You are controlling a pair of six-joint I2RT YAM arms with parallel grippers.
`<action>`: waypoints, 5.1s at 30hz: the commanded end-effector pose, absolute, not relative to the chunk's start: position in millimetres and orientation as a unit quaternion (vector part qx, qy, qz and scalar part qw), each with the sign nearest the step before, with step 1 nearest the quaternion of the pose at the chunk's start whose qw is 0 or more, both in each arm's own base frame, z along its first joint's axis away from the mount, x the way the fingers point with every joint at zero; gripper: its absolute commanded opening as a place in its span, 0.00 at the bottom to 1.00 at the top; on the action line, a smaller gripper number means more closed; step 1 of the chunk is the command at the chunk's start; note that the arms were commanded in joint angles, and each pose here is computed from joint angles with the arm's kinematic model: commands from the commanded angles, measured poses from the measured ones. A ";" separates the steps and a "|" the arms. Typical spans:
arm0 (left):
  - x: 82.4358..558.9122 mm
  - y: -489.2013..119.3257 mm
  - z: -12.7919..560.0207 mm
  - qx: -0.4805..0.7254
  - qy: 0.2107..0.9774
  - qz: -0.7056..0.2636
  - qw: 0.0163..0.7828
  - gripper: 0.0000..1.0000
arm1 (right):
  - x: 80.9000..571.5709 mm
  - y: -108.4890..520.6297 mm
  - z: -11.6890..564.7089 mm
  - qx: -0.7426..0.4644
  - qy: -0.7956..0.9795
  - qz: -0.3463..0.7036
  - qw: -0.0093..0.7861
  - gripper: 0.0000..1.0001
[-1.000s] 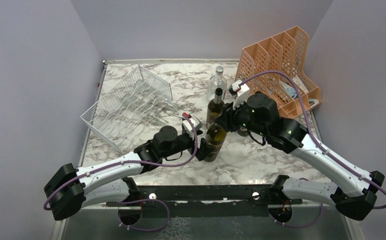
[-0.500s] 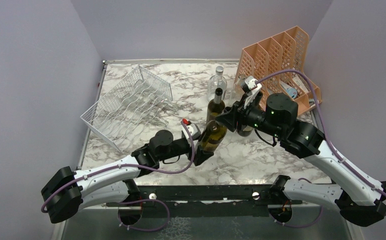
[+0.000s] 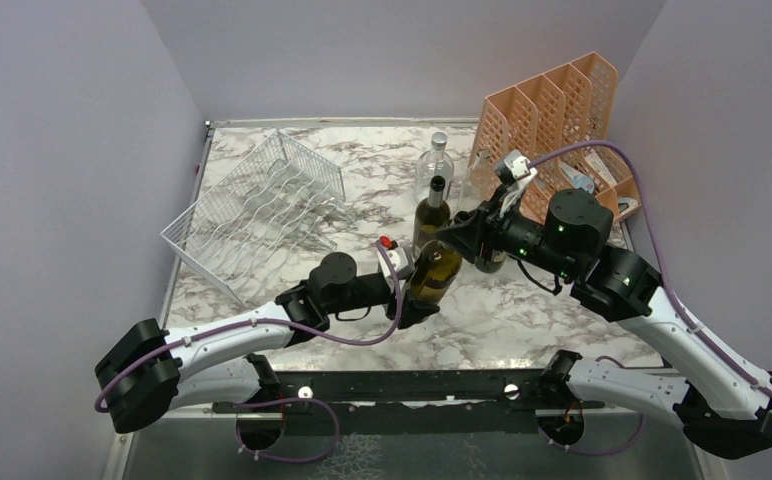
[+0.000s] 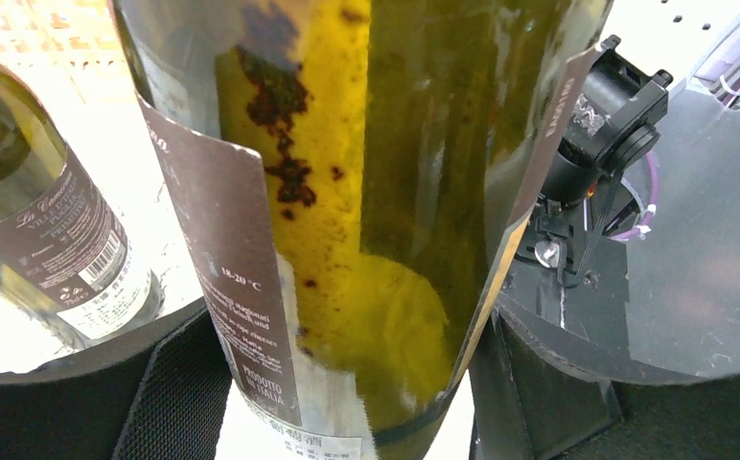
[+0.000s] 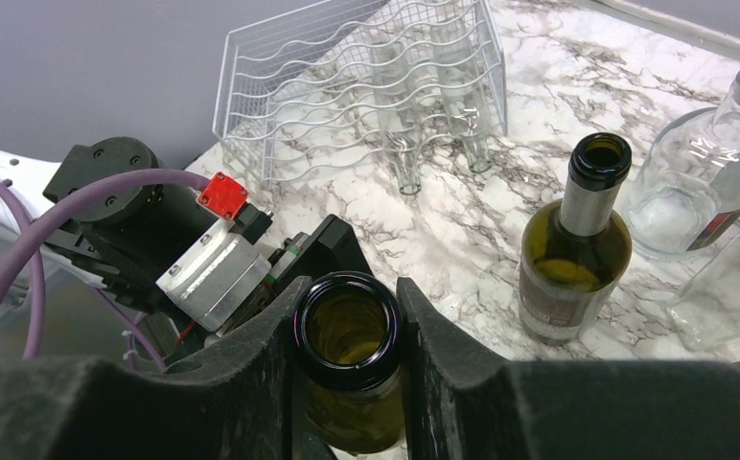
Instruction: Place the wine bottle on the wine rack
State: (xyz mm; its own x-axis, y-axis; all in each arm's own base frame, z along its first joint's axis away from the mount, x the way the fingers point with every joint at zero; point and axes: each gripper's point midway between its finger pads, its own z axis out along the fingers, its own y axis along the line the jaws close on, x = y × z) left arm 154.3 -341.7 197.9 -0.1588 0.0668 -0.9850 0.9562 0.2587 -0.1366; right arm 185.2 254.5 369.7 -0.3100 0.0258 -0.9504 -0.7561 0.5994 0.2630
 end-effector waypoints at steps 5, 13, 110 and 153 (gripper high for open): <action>158.1 -351.4 236.2 0.402 0.572 -0.471 0.538 0.85 | 164.6 253.2 430.1 -0.241 0.651 0.441 0.569 0.01; 153.8 -352.4 236.7 0.419 0.555 -0.473 0.541 0.77 | 161.5 251.9 428.6 -0.243 0.652 0.443 0.565 0.01; 234.3 -295.2 429.6 0.650 0.143 0.233 0.709 0.99 | 203.1 234.0 332.8 -0.215 0.796 0.277 0.493 0.01; 225.0 -152.6 435.3 -0.014 0.592 -0.252 0.766 0.83 | 173.3 364.6 198.9 -0.325 0.784 0.403 0.343 0.01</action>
